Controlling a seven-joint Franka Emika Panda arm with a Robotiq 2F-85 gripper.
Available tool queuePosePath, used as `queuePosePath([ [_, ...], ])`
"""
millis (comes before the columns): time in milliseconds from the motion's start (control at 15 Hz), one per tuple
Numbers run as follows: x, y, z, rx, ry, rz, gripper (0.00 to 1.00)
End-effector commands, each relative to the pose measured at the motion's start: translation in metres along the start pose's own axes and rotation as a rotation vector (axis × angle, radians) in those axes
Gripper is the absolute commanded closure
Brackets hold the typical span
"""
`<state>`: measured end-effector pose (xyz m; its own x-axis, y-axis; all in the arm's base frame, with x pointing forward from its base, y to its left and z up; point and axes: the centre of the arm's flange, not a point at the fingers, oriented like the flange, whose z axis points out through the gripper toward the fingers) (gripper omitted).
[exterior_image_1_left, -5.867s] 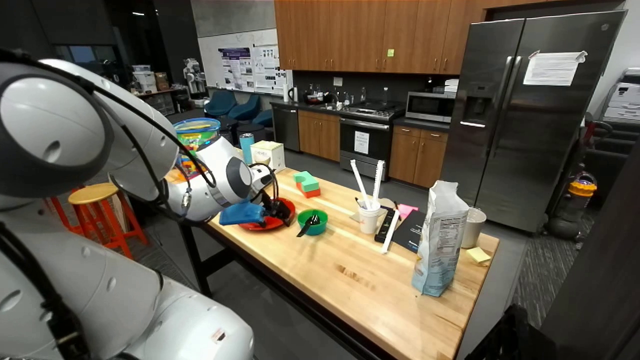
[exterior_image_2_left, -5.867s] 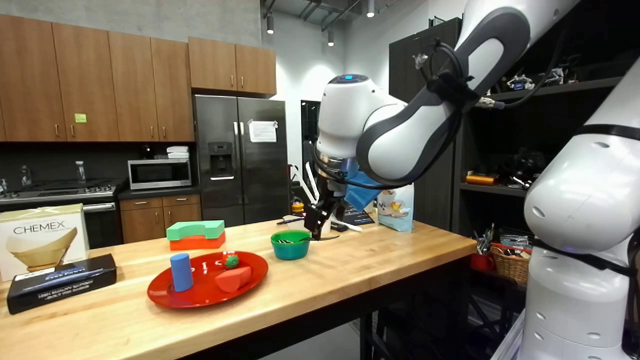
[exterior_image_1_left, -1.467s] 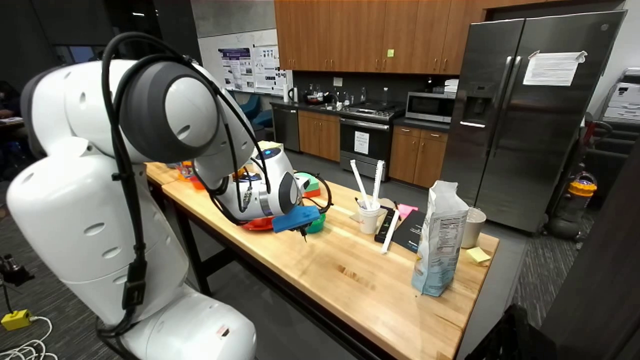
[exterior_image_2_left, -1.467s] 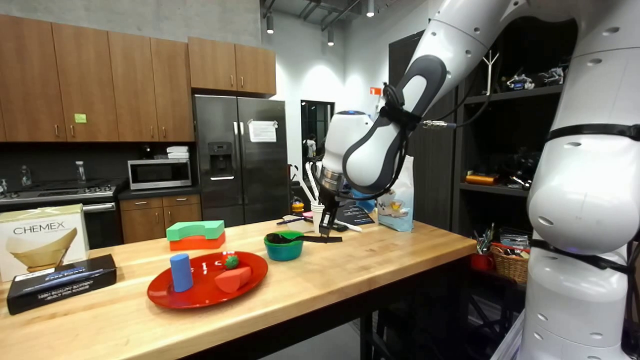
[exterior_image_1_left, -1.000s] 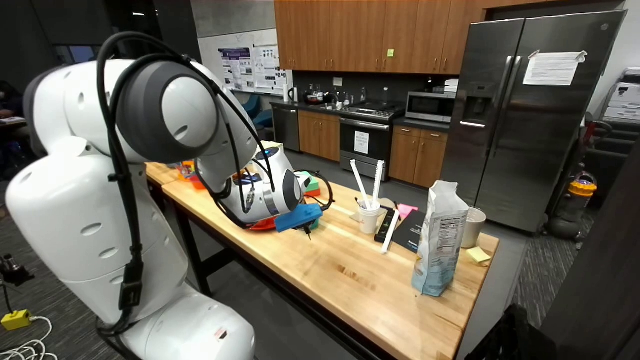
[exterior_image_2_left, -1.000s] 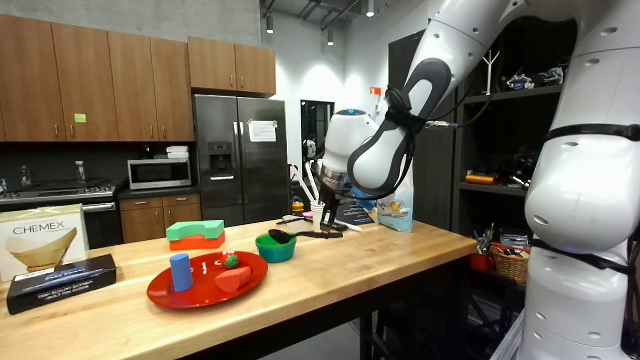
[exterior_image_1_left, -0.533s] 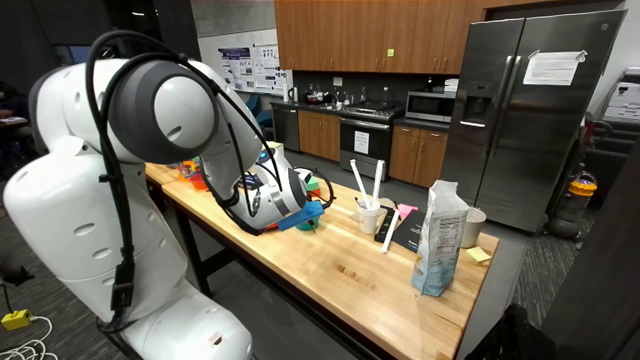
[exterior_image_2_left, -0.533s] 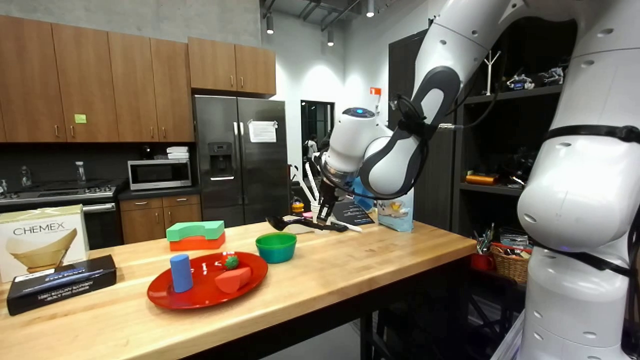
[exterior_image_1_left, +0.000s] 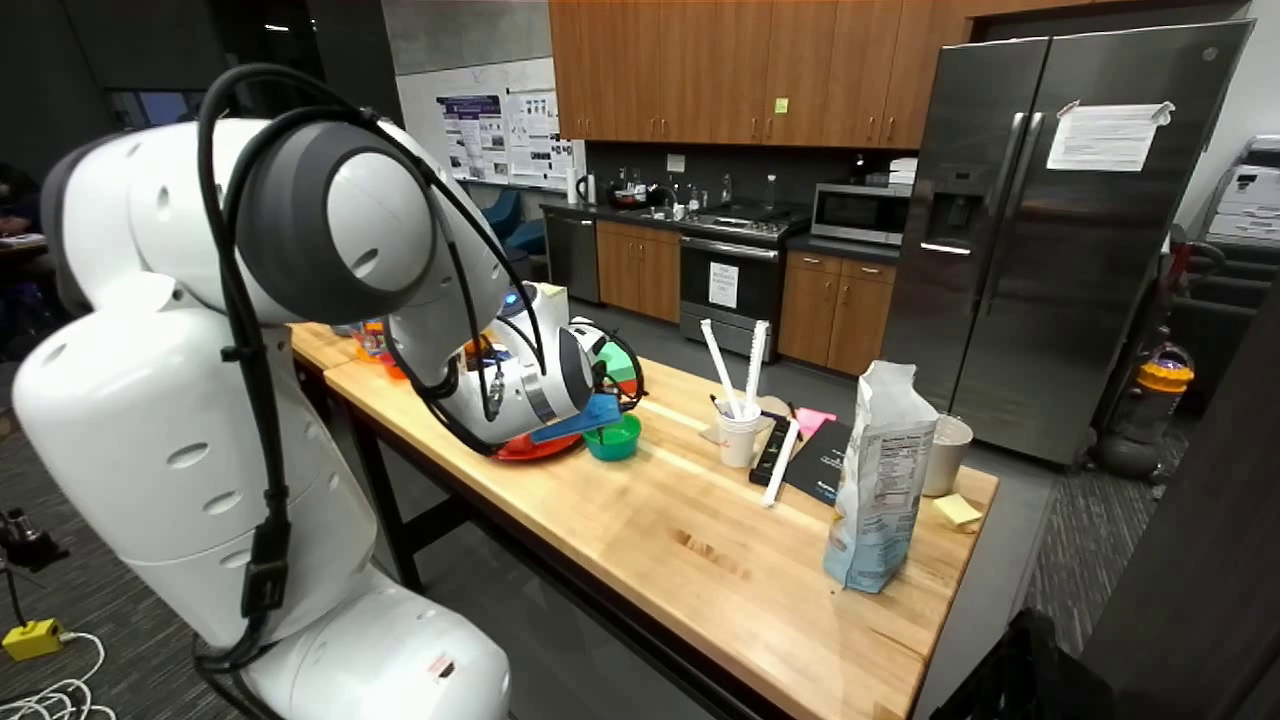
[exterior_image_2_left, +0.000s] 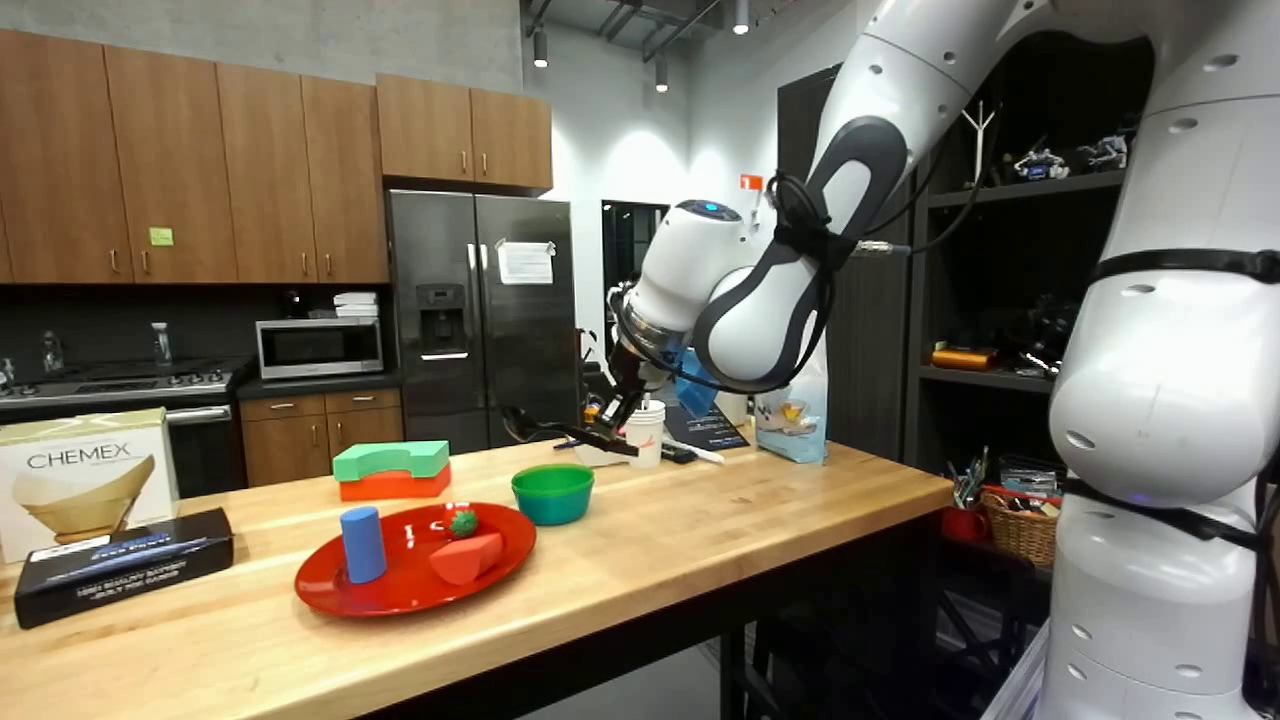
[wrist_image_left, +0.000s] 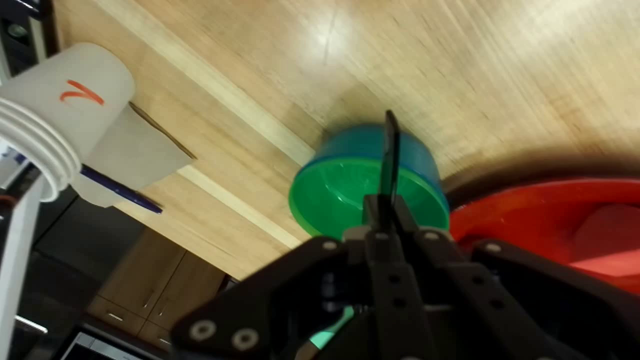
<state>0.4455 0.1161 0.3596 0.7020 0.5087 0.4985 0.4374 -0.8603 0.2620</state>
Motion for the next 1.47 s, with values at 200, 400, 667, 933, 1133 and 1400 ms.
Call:
queuePosePath([
  [200, 0.029, -0.026, -0.011, 0.094, 0.029, 0.042, 0.99],
  [400, 0.03, -0.028, -0.009, 0.129, 0.031, 0.068, 0.99],
  [667, 0.029, -0.031, 0.0, 0.184, 0.027, 0.121, 0.99],
  [933, 0.028, -0.031, 0.007, 0.244, 0.03, 0.196, 0.99],
  [1133, 0.03, -0.029, 0.008, 0.29, 0.044, 0.252, 0.99],
  [1400, 0.03, -0.021, 0.015, 0.366, 0.041, 0.34, 0.99],
])
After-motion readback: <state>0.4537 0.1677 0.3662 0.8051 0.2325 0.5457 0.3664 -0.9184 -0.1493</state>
